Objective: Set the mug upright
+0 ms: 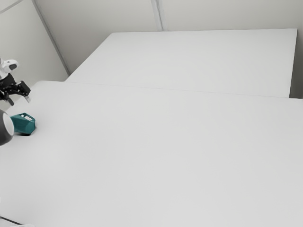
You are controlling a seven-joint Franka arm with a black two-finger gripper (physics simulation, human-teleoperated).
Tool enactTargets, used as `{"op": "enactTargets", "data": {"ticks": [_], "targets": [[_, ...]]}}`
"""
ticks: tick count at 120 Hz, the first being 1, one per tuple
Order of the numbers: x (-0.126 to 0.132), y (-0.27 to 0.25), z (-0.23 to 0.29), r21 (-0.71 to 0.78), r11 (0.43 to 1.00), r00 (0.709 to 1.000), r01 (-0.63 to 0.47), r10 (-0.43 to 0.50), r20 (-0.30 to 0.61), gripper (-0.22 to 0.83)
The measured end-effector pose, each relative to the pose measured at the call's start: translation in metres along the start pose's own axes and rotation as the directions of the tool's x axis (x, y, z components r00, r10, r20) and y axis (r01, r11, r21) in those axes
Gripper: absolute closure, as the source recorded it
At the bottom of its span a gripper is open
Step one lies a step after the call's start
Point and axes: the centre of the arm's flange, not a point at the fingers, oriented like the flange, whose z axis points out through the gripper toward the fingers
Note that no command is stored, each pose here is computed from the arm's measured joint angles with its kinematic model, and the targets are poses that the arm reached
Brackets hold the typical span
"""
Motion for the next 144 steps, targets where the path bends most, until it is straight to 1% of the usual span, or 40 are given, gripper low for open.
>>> {"op": "enactTargets", "data": {"ticks": [20,30,40,48,59,72,101,120,144], "targets": [[-0.018,-0.037,0.006,0.017,0.999,0.998,-0.05,0.049,0.048,0.0],[-0.027,-0.061,0.004,0.028,0.997,0.997,-0.069,0.068,0.046,0.0],[-0.028,-0.07,0.004,0.035,0.994,0.994,-0.106,0.105,0.036,0.0],[-0.027,-0.076,0.013,0.025,0.991,0.991,-0.135,0.134,0.024,0.0],[-0.029,-0.096,0.025,0.016,0.988,0.988,-0.154,0.154,0.002,0.0],[-0.026,-0.107,0.042,0.022,0.983,0.983,-0.185,0.185,-0.016,0.0],[-0.009,-0.108,0.062,0.035,0.965,0.959,-0.259,0.261,-0.114,0.0],[-0.009,-0.118,0.077,0.018,0.962,0.95,-0.273,0.272,-0.154,0.0],[-0.017,-0.135,0.086,-0.032,0.964,0.945,-0.265,0.253,-0.208,0.0]]}}
